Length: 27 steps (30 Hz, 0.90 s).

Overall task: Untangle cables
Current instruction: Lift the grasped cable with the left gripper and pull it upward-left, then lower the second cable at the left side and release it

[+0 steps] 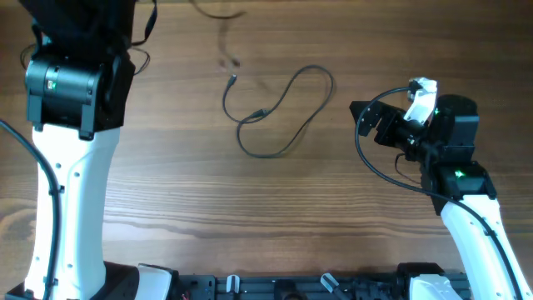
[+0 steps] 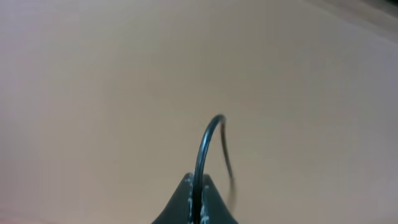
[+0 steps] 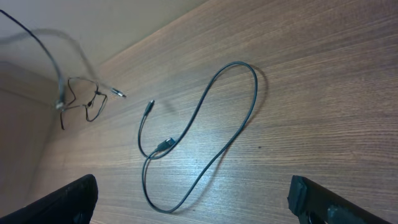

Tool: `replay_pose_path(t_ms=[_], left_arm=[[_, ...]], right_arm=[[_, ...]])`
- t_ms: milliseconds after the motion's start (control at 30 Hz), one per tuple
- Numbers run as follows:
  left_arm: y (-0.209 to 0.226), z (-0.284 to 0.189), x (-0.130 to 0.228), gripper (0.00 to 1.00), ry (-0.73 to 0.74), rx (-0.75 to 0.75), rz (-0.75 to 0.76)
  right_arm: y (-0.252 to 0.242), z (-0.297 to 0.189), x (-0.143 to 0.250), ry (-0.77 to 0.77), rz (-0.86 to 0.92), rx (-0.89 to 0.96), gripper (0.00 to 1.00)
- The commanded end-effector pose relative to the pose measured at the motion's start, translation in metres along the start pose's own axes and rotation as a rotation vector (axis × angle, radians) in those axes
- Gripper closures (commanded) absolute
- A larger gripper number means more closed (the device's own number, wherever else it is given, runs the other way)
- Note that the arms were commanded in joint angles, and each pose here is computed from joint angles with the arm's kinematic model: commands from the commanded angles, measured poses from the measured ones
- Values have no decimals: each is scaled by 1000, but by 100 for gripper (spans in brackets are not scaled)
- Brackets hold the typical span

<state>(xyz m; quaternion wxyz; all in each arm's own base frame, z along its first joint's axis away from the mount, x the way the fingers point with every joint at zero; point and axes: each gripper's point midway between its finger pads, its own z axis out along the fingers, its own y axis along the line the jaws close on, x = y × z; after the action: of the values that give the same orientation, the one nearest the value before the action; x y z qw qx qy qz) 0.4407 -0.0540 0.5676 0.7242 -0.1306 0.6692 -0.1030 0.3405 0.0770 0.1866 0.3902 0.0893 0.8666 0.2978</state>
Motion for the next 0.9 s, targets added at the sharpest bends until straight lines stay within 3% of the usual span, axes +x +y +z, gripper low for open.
replay_pose_path(t_ms=[0, 200, 367, 533, 733, 867], left_arm=[[52, -12, -5, 96, -18, -268, -9], [112, -12, 15, 96, 90, -366, -115], [128, -6, 39, 96, 278, -194, -177], [108, -5, 50, 96, 374, 1, -229], [120, -18, 82, 96, 511, -62, -265], [154, -36, 114, 96, 646, -202, -307]], right_arm=[[3, -1, -9, -23, -4, 9, 0], [3, -1, -9, -23, -4, 8, 0], [3, -1, -10, -26, -5, 7, 0], [5, -1, -13, -39, 11, 0, 0], [4, -1, -11, -33, 33, 3, 0], [4, -1, -12, -36, 31, 2, 0]])
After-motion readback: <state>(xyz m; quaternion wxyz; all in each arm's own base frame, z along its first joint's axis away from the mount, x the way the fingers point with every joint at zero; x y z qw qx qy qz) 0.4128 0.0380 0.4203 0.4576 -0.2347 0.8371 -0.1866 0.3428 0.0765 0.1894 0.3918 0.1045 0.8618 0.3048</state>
